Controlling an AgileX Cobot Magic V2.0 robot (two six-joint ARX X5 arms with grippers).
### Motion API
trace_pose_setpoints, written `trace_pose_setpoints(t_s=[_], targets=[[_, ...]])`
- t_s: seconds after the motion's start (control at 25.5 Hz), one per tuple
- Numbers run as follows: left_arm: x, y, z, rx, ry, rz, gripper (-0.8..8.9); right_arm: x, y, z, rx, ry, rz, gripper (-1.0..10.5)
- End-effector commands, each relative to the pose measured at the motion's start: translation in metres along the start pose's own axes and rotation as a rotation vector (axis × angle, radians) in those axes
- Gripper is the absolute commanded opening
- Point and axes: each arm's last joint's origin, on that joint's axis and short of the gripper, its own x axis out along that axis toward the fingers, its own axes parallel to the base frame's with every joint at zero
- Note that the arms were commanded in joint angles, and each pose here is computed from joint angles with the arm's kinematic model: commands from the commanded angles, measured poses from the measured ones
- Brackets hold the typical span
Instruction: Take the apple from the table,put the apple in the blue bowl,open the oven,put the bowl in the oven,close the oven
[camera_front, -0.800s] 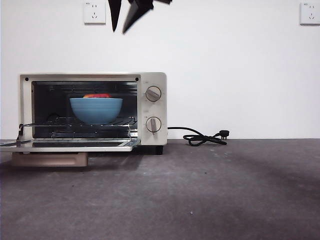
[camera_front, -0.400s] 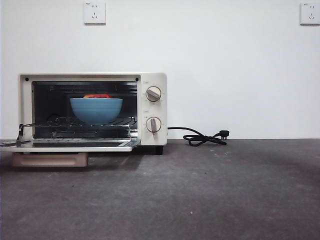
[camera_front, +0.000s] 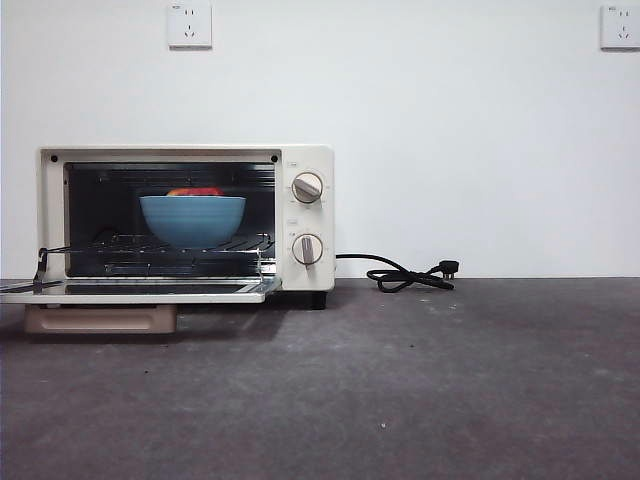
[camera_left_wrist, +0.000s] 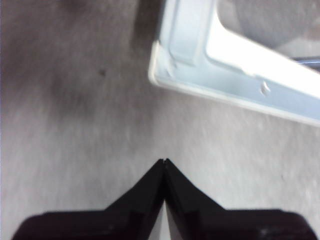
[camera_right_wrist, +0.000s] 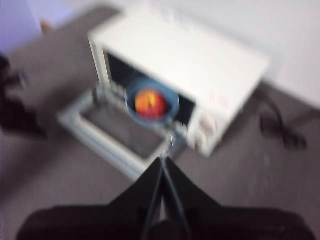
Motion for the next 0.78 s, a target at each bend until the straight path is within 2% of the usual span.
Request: trace_pose_setpoints(t_s=[0.04, 0.2, 0.35, 0.55, 0.78], targets=[[0.010, 0.007, 0.004, -0.054, 0.000, -0.006, -0.08, 0.008, 0.000, -0.033, -0.007, 0.157, -0.038, -0.1], [0.020, 0.014, 0.010, -0.106, -0.016, -0.006, -0.09, 0.000, -0.009, -0.075, 0.019, 0.242, -0.160, -0.1], [0.023, 0.017, 0.015, -0.118, -0.052, -0.011, -0.08, -0.016, -0.018, -0.112, 0.064, 0.269, -0.225, -0.1], [0.022, 0.022, 0.022, -0.144, -0.114, -0.026, -0.09, -0.060, -0.036, -0.161, 0.158, 0.206, -0.240, -0.1], [0.030, 0.027, 0.026, -0.150, -0.107, -0.125, -0.09, -0.104, -0.053, -0.204, 0.300, 0.083, -0.222, -0.1]])
